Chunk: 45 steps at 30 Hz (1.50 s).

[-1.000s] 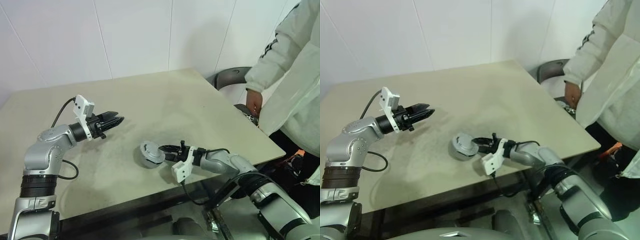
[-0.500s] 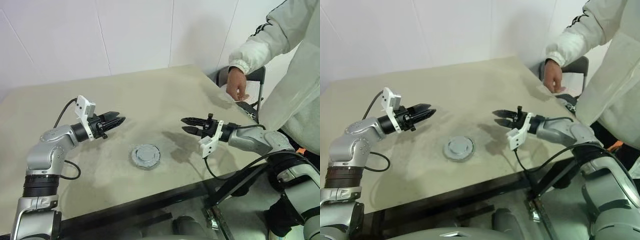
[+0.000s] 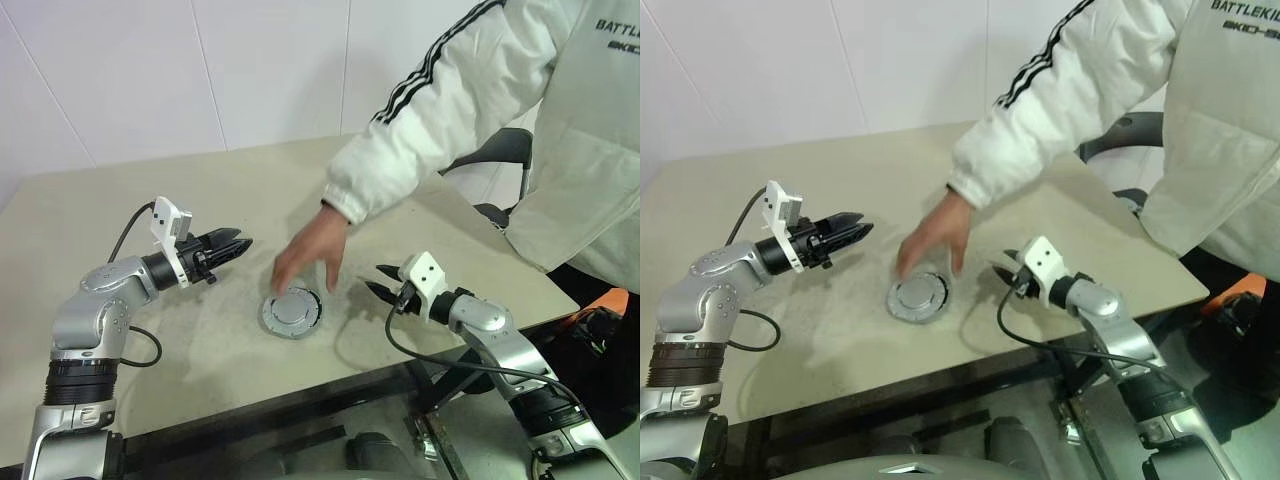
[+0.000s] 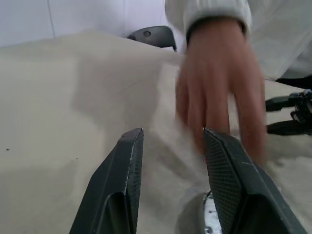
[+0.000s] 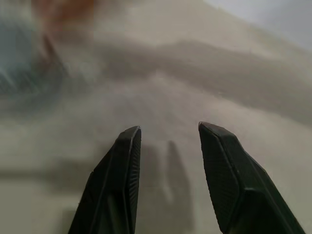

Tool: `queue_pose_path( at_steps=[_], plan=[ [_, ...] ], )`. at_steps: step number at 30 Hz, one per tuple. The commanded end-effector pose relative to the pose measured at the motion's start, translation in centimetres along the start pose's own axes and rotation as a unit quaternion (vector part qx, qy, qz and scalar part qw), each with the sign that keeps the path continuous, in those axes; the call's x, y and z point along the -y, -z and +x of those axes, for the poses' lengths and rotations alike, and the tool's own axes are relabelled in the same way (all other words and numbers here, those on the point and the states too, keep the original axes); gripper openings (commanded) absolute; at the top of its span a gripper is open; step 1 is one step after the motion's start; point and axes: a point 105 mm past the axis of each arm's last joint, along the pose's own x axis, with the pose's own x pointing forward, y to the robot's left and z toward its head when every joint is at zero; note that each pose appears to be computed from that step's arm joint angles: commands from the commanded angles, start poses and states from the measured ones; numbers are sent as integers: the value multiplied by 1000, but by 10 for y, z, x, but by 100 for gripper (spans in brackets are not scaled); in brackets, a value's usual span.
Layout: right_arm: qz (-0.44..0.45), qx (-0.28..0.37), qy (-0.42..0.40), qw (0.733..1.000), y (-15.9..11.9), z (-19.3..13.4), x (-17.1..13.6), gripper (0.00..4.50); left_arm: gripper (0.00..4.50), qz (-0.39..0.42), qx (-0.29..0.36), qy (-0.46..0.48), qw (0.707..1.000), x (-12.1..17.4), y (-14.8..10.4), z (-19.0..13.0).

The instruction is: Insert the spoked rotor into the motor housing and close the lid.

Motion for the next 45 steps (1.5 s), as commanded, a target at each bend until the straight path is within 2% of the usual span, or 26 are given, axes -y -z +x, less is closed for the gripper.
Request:
queue_pose_path(
  at_steps=[1,6,45],
  plan=[
    [76,25,-33,996,-25,1,-5,197,204,25,14,15,999,4,-18,-1],
    [113,20,-68,991,-33,3,-12,197,204,29,7,27,999,8,-17,1],
    [96,-9,-61,993,-16,6,-15,197,204,32,2,22,999,3,-17,1]
  ],
)
